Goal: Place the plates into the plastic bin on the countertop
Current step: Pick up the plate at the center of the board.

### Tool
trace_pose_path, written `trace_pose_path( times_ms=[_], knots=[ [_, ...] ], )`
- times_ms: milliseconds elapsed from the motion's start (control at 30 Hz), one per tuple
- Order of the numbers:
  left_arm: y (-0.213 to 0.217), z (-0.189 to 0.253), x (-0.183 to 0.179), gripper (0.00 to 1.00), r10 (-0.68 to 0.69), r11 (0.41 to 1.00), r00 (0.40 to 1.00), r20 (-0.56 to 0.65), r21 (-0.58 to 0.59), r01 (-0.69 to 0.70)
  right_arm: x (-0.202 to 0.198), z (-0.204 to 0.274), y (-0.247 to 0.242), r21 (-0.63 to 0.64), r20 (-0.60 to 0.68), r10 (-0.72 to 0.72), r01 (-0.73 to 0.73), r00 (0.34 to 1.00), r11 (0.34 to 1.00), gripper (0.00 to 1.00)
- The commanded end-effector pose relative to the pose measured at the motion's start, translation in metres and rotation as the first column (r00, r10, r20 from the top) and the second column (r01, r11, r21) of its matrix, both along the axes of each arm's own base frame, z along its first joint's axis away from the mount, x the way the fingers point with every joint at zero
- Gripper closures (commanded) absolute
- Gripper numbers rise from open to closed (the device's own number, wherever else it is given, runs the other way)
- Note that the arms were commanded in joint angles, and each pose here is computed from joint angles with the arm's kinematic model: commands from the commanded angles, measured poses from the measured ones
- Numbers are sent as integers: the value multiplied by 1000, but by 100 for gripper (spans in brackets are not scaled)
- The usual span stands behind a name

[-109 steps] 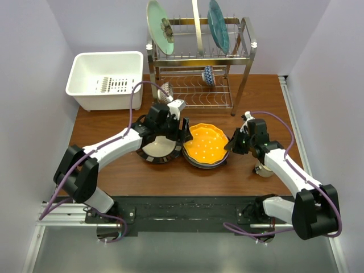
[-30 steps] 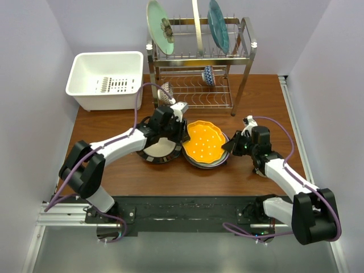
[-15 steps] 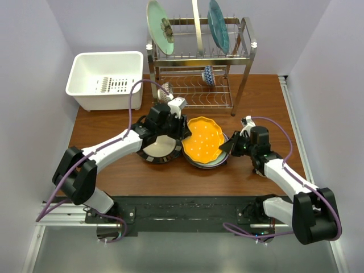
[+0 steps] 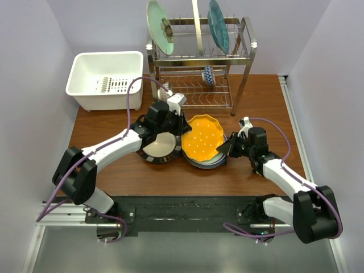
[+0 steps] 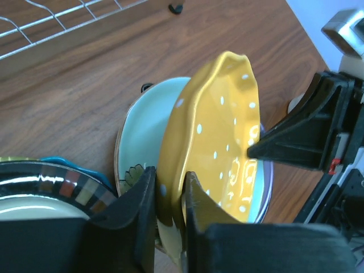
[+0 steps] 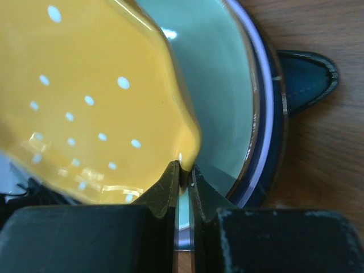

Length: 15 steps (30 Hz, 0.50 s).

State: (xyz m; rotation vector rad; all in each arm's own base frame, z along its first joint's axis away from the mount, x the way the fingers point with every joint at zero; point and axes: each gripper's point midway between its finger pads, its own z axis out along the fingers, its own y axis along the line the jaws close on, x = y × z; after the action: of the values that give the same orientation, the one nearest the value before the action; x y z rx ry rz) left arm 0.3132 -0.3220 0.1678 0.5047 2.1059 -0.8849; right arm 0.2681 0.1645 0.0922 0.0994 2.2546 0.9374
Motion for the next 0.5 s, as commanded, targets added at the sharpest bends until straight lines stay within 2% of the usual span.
trace_pose_path(
  times_ms=[0, 200, 333, 467],
  knots=[
    [-48, 16, -73, 100, -349, 932, 935, -69, -130, 338, 6, 76, 45, 127, 276, 167, -208, 947, 970, 100],
    [-38, 8, -71, 100, -321, 947, 942, -98, -53, 317, 10, 79, 40, 109, 284, 131, -168, 950, 980, 98],
    [-32, 11, -64, 100, -281, 960, 955, -94, -31, 280, 11, 80, 38, 105, 284, 121, -157, 951, 982, 88],
    [-28, 18, -56, 100, -237, 971, 967, -98, -55, 232, 11, 82, 38, 102, 291, 118, -154, 949, 983, 73]
  ],
)
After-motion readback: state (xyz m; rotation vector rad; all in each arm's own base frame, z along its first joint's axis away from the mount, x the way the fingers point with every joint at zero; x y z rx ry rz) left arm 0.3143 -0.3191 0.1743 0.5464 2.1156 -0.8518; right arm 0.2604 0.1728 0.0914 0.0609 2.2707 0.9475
